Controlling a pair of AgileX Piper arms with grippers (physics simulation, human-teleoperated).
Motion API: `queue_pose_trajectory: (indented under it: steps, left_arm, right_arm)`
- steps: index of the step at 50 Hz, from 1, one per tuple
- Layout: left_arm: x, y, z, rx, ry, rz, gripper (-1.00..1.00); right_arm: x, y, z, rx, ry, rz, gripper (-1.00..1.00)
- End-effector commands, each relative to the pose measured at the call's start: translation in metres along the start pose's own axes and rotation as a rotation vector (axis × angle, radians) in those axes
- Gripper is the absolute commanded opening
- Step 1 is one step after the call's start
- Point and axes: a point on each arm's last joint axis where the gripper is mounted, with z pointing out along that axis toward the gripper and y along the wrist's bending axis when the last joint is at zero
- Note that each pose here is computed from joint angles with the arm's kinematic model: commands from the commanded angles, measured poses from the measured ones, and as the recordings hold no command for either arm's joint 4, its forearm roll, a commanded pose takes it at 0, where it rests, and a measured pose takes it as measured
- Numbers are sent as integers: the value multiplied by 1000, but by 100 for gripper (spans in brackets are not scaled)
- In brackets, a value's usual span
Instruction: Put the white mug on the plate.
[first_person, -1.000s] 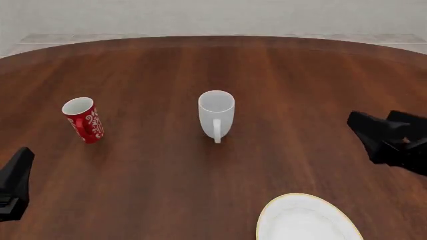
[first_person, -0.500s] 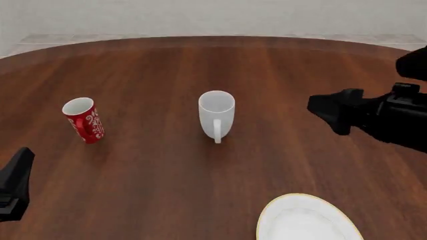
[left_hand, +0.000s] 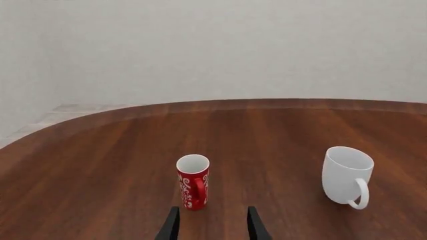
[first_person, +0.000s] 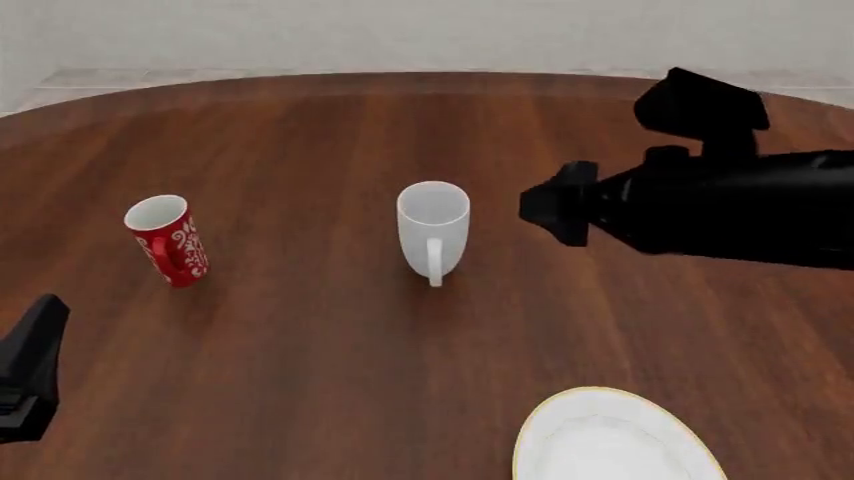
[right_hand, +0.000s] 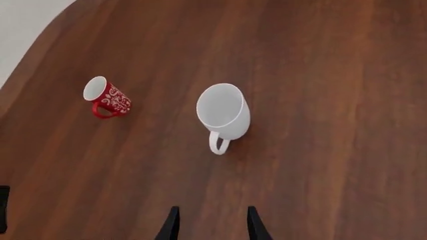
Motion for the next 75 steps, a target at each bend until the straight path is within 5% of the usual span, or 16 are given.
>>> queue_pose_trajectory:
  steps: [1,32,75]
  left_arm:
    - [0,0,0,-2,2,-1,100]
    - [0,0,0,-2,2,-1,100]
    - [0,0,1,-2,3,-1,100]
  right_arm:
    - [-5,16,28,-23,47,1,100]
    - [3,29,92,-1,166,24,100]
    - [18,23,147,25,193,53,100]
